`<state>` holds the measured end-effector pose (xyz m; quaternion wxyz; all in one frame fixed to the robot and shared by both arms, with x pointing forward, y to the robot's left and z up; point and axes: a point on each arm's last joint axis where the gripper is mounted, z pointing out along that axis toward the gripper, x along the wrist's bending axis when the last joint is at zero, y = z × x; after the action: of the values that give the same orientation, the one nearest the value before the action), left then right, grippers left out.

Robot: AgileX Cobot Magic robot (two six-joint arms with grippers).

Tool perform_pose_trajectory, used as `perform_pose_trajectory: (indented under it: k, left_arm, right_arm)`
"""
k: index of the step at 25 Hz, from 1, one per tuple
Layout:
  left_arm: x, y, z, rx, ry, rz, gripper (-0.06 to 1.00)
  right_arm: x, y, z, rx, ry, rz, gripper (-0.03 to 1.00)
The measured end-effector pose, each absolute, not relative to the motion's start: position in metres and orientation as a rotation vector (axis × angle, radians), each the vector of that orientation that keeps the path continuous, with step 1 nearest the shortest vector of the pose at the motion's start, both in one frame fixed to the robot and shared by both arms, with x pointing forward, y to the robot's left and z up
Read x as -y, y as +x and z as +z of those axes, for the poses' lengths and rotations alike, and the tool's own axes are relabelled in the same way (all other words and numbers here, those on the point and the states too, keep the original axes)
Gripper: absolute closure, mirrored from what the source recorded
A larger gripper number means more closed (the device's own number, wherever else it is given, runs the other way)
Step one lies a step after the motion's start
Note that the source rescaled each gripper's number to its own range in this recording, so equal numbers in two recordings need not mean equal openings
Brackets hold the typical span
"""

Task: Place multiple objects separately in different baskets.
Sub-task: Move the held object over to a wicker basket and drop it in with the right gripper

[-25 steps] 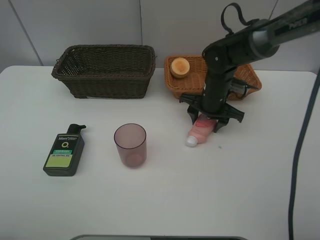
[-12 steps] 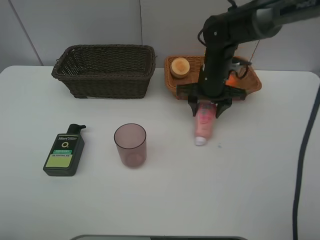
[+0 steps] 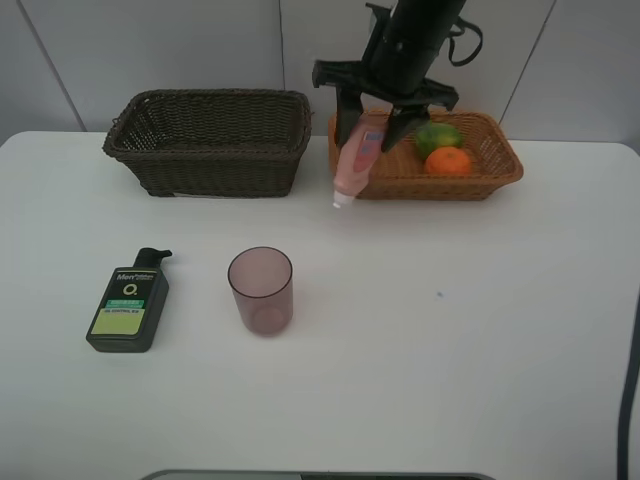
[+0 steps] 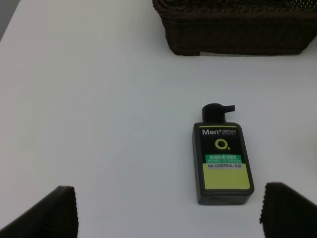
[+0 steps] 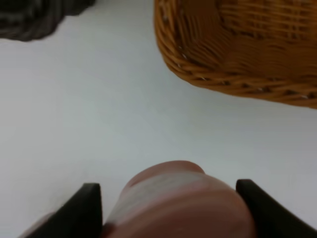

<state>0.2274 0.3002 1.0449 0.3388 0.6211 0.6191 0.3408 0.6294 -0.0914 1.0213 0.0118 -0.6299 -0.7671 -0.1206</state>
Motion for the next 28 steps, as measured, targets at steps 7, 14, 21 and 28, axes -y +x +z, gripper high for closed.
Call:
perform_pose_trajectory:
  k: [7, 14, 21, 28]
  left_arm:
    - [-0.3, 0.227, 1.045, -1.612, 1.618, 0.888, -0.01]
    - [-0.3, 0.227, 1.045, -1.612, 1.618, 0.888, -0.01]
    - [-0.3, 0.227, 1.045, -1.612, 1.618, 0.888, -0.01]
    - [-0.3, 0.227, 1.045, -1.612, 1.618, 0.888, -0.01]
  right_arm:
    - [0.068, 0.624, 1.044, 2.433, -1.889, -0.502, 0.96]
    - [0.048, 0.635, 1.079, 2.501, -1.867, -0.886, 0.96]
    - [0.018, 0.647, 1.088, 2.581, -1.789, -1.347, 0.96]
    - [-0.011, 0.664, 1.049, 2.623, -1.708, -1.524, 0.96]
